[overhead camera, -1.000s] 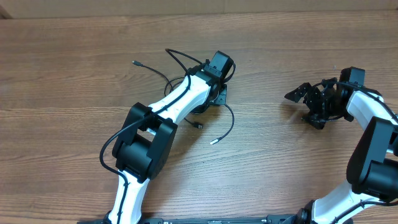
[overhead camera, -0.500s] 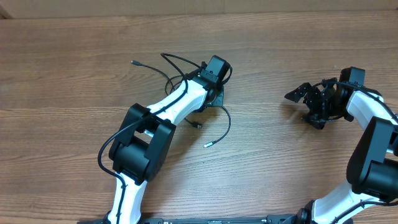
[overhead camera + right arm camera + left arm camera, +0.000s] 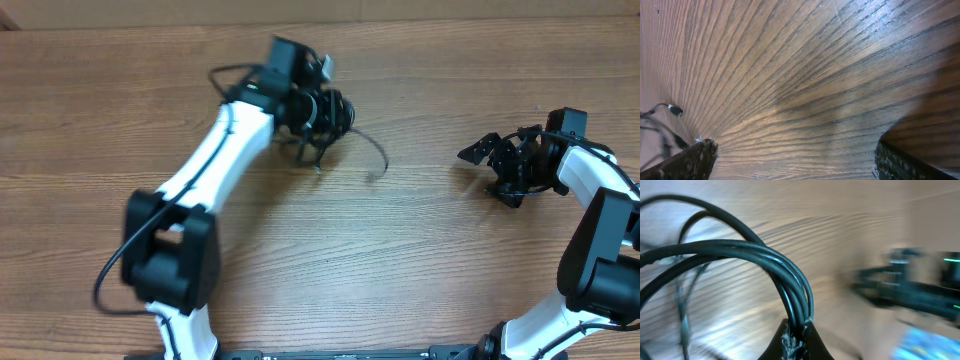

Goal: Untangle cables

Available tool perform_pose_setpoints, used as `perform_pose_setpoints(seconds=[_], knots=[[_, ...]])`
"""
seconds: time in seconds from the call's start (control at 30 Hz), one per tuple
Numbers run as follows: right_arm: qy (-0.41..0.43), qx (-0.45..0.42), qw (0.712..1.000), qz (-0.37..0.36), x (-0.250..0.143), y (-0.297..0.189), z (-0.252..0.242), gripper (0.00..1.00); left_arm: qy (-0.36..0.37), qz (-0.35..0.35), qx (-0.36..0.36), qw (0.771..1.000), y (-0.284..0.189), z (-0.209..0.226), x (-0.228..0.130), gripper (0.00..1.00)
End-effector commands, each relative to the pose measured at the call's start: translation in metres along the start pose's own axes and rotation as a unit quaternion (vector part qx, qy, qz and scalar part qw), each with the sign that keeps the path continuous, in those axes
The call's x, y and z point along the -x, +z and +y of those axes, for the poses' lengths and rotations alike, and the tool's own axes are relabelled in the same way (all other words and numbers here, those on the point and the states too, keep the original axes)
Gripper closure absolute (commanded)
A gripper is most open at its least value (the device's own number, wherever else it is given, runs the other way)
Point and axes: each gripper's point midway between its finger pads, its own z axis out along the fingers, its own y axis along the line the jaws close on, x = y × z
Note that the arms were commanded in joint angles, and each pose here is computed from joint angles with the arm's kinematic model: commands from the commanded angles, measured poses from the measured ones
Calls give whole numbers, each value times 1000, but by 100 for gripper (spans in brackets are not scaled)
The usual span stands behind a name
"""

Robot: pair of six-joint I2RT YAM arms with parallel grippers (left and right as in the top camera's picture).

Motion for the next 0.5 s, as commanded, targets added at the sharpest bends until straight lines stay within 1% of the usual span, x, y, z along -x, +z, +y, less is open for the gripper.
perform_pose_setpoints(seconds=[0.0,0.17,0.23,0.3,0.33,0.37,0.4,0.43,0.47], knots=[[5,-39,999,-6,2,5,-19,0,34,17,-173,984,-58,-64,4,96],[7,-34,999,-16,7,5,-17,0,24,41,-264,963,-89,-71,4,96],[33,-2,999,-12,7,5,-6,0,33,48,-297,953,-100,-76,2,96],[75,54,995,43,-15,4,13,0,43,51,-316,946,-107,-78,1,96],[89,65,992,69,-26,2,16,0,44,52,-317,946,-107,-78,0,96],[94,93,987,93,-35,-1,26,0,43,51,-309,949,-105,-75,-1,96],[69,121,985,99,-37,-3,35,5,39,49,-299,952,-103,-72,0,96],[28,162,981,105,-40,-7,48,19,32,45,-283,958,-99,-68,2,96],[-3,201,973,112,-44,-13,59,24,15,41,-258,965,-94,-60,4,96]])
